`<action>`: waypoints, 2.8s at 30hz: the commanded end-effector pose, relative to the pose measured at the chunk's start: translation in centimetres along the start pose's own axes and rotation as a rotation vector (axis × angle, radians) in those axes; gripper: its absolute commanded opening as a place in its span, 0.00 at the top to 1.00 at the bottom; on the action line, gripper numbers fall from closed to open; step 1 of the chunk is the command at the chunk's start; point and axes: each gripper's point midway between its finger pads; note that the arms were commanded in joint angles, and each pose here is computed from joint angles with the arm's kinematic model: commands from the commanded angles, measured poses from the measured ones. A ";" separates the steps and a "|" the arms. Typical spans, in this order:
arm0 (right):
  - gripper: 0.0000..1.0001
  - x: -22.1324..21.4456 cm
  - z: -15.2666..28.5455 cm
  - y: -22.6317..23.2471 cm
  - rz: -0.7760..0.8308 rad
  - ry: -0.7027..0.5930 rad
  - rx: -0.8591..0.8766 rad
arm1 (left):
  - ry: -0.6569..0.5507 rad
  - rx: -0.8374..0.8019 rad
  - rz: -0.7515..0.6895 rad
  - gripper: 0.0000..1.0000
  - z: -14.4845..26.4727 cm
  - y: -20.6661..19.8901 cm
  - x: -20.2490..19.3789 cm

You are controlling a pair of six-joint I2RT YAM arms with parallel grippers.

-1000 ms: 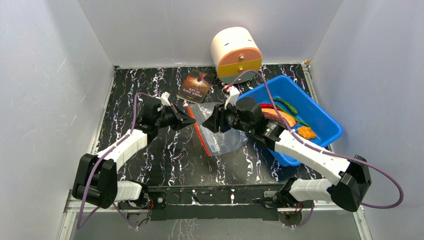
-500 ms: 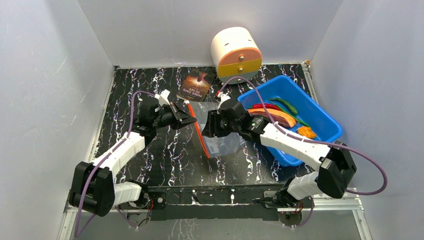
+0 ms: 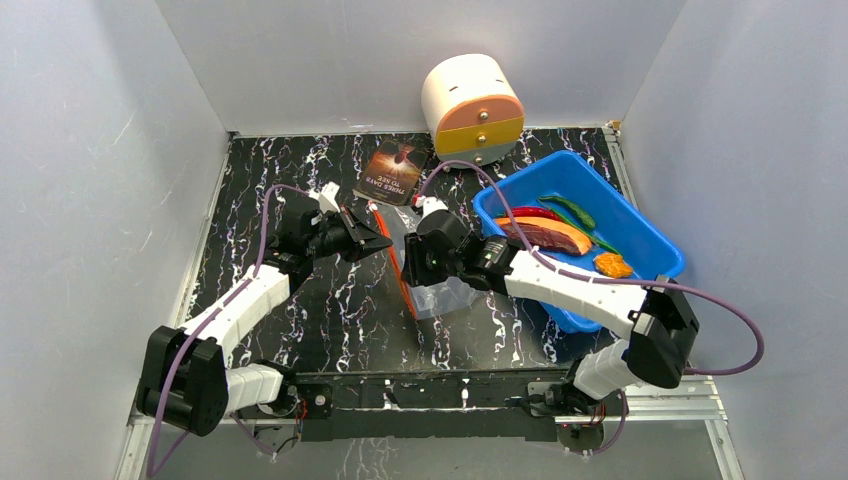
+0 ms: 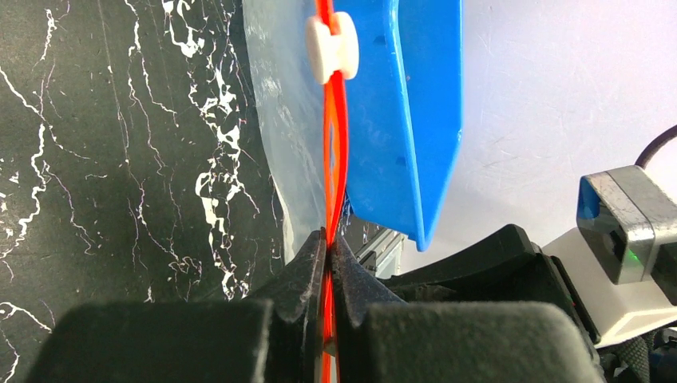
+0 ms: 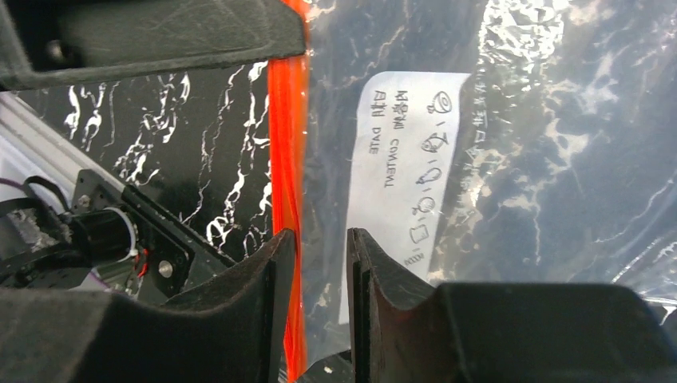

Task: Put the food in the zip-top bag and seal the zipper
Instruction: Open the zipper of the food storage bag.

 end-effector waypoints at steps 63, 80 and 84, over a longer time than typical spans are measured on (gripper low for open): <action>1.00 5.0 -0.6 2.1 0.083 -0.265 -0.086 | 0.025 0.053 -0.173 0.69 1.2 -0.5 -0.4; 1.00 3.9 -1.9 2.7 0.125 -0.219 -0.051 | 0.048 0.024 -0.198 0.67 -0.3 -1.1 0.1; 1.00 3.8 -1.9 2.7 0.126 -0.220 -0.054 | 0.049 0.040 -0.192 0.81 -0.6 -0.8 0.2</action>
Point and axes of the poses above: each gripper's point midway between its finger pads, its own z axis back along the fingers, its own y axis along the line the jaws close on, x = y × z, and after that the axes turned 5 degrees about z, right-handed
